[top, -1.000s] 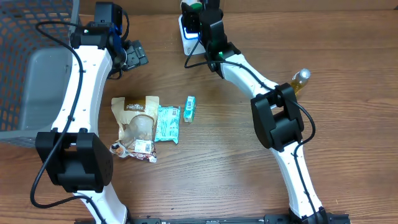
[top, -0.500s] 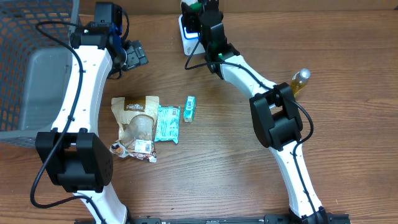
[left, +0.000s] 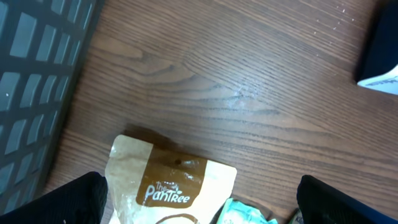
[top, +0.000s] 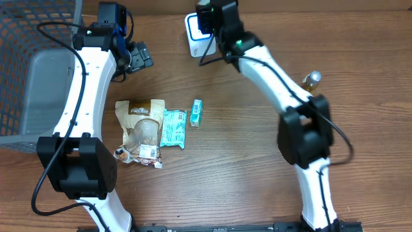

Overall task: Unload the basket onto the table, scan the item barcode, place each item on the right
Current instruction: 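Move the jar right and set it down on the table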

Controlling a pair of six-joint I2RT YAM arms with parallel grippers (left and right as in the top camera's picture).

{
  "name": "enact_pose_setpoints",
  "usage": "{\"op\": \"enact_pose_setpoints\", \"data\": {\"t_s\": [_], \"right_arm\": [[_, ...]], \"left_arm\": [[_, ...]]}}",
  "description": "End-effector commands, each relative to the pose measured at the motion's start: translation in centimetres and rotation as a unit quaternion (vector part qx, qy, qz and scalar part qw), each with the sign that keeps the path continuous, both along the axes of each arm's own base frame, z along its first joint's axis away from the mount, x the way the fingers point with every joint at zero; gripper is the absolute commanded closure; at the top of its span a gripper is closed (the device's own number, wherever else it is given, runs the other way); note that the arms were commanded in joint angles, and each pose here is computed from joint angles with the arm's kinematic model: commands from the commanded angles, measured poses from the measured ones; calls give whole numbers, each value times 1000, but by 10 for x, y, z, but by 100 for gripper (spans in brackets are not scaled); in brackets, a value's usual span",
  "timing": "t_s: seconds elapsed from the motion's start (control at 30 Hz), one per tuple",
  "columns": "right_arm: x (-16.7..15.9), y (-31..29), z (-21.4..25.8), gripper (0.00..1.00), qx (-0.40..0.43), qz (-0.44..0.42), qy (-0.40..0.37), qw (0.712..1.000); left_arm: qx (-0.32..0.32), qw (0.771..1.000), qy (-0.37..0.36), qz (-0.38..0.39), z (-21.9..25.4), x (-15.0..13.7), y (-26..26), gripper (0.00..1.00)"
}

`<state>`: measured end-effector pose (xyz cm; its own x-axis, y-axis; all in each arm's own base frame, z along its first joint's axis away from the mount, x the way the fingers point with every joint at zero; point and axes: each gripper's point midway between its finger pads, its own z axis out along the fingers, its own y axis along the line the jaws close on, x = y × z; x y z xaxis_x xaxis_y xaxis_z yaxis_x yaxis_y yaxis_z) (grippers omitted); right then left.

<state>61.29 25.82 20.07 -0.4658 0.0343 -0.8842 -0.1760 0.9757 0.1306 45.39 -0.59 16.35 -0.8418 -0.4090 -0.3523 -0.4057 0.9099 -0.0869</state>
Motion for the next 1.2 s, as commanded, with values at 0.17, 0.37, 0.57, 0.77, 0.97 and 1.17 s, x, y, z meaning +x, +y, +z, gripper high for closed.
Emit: {"op": "enact_pose_setpoints", "data": {"t_s": [0.17,0.37,0.57,0.77,0.97,1.17], "right_arm": [[-94,-57,3,86,-24,-65,199,978],[-151,-83,-69,84,-62,-116,344,930],[-187,-101,-127,80,-103,-124,409,898],[-209,-116,-157,74,-123,-132,446,877],[-214,-124,-159,46,-129,-135,457,870],[-214,-129,-159,11,-129,-139,460,867]], "left_arm": [[-5,1000,-16,4,12,3,-1,0],[-5,1000,-16,4,12,3,-1,0],[-5,1000,-16,4,12,3,-1,0],[-5,1000,-16,4,12,3,-1,0],[-5,1000,-16,4,12,3,-1,0],[-5,1000,-16,4,12,3,-1,0]]}}
